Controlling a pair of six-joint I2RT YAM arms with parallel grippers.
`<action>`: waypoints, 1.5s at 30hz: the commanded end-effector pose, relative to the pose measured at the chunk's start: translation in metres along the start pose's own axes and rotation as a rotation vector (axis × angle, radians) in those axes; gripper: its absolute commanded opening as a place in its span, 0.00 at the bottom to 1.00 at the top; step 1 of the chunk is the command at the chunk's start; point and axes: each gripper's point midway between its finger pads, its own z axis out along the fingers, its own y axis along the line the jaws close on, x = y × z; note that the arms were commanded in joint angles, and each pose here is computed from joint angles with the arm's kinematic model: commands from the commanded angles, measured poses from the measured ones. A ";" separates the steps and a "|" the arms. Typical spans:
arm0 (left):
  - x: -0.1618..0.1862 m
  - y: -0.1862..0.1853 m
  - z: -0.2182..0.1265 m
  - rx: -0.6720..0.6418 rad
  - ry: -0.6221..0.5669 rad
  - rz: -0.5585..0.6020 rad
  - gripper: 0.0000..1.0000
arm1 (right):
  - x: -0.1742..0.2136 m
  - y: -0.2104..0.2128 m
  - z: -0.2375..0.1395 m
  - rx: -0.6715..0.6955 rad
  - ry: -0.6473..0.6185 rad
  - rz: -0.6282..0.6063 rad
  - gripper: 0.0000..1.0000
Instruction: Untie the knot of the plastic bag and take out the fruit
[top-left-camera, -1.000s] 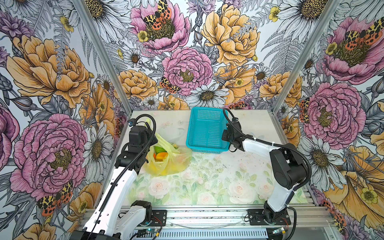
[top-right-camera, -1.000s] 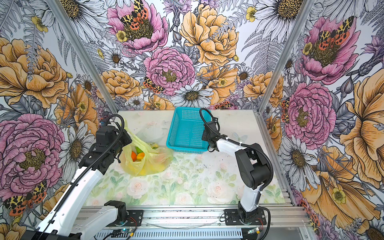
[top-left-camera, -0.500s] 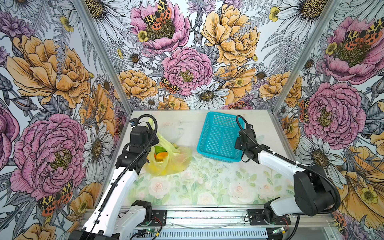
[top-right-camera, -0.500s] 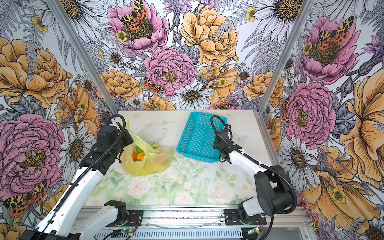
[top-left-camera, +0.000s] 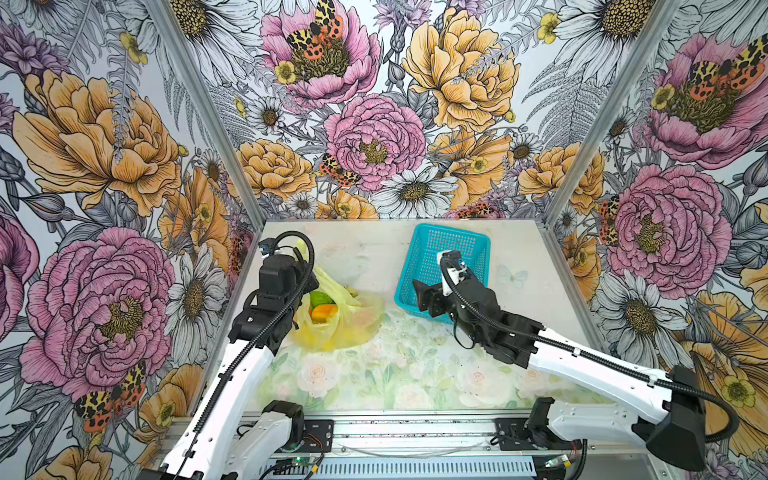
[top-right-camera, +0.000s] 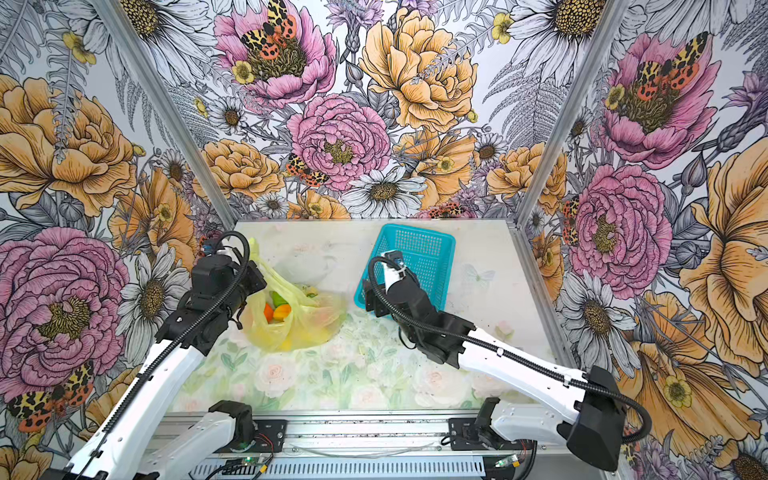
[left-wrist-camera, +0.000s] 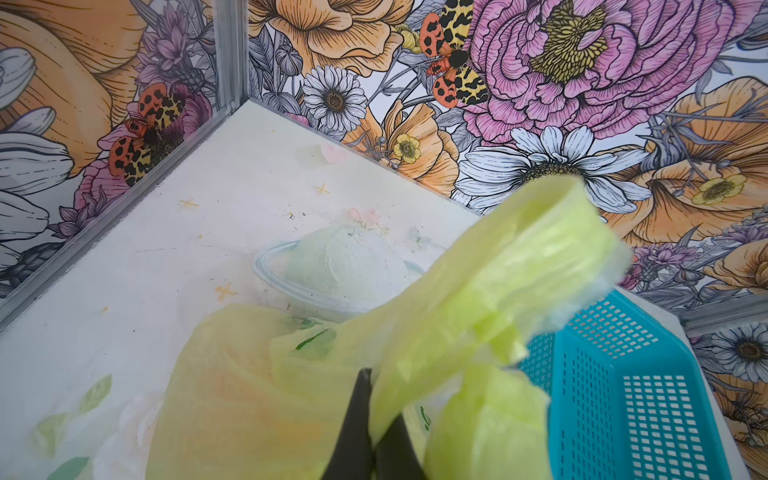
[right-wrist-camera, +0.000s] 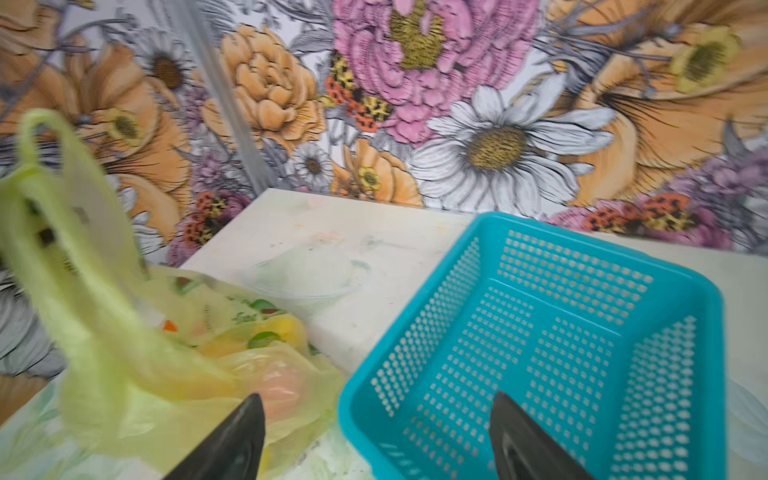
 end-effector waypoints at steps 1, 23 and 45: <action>0.003 -0.004 -0.001 0.028 -0.002 0.013 0.00 | -0.008 0.072 0.010 -0.180 -0.069 -0.080 0.89; 0.016 0.015 -0.012 -0.049 0.017 0.044 0.01 | 0.003 0.097 0.115 -0.135 -0.075 0.000 0.11; -0.144 -0.039 -0.121 0.024 -0.388 0.112 0.77 | 0.060 0.054 0.051 -0.156 -0.139 0.078 0.01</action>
